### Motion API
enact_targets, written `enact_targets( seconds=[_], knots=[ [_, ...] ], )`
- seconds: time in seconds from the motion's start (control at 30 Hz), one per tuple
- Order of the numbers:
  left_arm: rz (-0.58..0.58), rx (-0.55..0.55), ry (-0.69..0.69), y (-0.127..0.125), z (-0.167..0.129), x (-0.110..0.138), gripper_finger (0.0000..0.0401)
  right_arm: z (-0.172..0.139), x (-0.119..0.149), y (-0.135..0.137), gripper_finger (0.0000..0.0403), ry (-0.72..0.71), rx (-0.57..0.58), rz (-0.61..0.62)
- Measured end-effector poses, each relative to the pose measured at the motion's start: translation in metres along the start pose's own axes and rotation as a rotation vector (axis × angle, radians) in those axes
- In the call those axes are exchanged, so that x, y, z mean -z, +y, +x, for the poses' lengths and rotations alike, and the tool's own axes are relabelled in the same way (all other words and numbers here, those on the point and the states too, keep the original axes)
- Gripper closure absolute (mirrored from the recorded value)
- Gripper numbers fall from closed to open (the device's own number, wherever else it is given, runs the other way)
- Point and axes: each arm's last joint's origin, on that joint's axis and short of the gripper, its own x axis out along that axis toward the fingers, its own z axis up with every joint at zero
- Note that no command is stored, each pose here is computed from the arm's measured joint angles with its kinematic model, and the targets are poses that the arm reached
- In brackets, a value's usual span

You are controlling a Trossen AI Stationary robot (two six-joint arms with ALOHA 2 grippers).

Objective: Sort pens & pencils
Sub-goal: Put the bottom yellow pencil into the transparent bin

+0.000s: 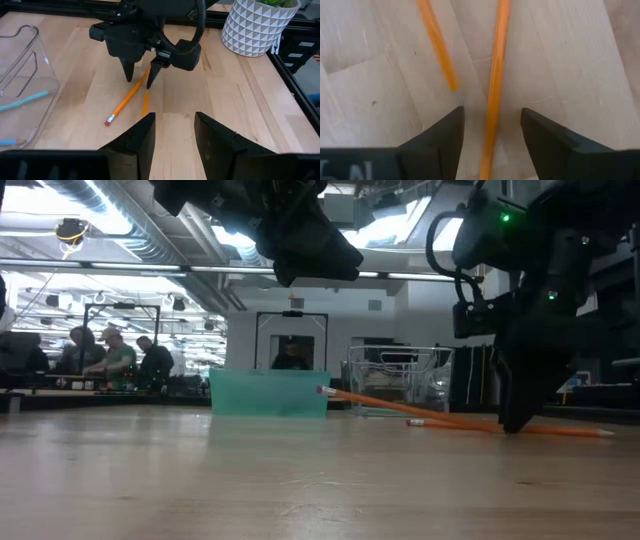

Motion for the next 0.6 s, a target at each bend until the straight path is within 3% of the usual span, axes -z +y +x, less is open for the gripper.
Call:
enact_targets(
  seconds=[0.6],
  knots=[
    [0.0, 0.0, 0.0, 0.0, 0.0, 0.0, 0.0271, -0.009, -0.014, 0.004, 0.0207, -0.031, 0.015, -0.043]
  ],
)
